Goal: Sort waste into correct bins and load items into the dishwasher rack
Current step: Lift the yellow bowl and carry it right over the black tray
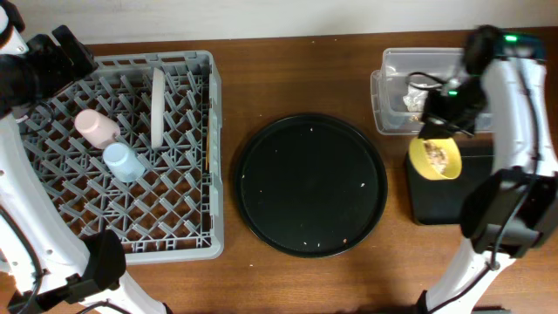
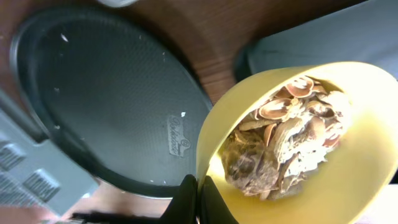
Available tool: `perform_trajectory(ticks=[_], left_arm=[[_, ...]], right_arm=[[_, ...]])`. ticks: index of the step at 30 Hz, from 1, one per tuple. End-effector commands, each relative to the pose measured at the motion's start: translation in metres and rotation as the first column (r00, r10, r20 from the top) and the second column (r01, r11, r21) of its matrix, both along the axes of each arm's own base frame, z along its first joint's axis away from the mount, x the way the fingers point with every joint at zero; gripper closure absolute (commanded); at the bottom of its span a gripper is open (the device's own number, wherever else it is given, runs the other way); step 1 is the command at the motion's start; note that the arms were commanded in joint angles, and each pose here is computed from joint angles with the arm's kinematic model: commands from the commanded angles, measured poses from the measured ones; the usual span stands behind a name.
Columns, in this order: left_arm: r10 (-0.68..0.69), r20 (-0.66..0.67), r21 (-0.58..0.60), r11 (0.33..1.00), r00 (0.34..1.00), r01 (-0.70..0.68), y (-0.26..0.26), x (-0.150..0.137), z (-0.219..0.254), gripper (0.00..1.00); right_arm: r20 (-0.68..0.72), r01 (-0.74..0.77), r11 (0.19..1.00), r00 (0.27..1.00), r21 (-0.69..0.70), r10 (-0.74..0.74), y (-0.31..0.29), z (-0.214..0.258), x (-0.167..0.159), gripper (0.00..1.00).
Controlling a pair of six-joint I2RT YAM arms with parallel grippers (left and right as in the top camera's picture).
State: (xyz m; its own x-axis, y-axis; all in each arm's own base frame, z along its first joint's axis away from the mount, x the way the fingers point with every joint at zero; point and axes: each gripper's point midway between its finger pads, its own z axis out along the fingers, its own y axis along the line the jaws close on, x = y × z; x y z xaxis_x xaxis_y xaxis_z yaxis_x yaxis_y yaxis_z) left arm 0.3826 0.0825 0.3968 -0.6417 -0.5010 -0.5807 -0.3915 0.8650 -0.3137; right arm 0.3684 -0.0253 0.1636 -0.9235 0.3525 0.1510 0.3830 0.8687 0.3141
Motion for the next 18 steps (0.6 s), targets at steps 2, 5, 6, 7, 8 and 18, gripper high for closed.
perform_trajectory(ticks=[2,5,6,7,8,18], left_arm=[[0.015,0.027,0.007,1.000,1.000,-0.015,0.001,-0.006,0.010,0.01],[0.015,0.027,0.007,1.000,1.000,-0.015,0.001,-0.006,0.010,0.01],[0.015,0.027,0.007,1.000,1.000,-0.015,0.001,-0.006,0.010,0.01],[0.015,0.027,0.007,1.000,1.000,-0.015,0.001,-0.006,0.010,0.01],[0.015,0.027,0.007,1.000,1.000,-0.015,0.001,-0.006,0.010,0.01],[0.015,0.027,0.007,1.000,1.000,-0.015,0.001,-0.006,0.010,0.01]], right_arm=[[0.151,0.031,0.989,0.987,0.143,-0.053,-0.038,0.026,-0.002,0.96],[0.186,0.069,0.974,0.976,0.215,-0.111,-0.056,0.028,-0.004,0.96],[0.222,0.065,0.963,0.967,0.260,-0.125,-0.062,0.032,-0.004,0.96],[0.265,0.050,0.952,0.955,0.303,-0.134,-0.067,0.036,-0.003,0.96],[0.289,0.048,0.943,0.945,0.330,-0.149,-0.072,0.039,-0.003,0.96],[0.345,0.173,0.832,0.851,0.528,-0.396,-0.126,0.022,-0.017,0.96]])
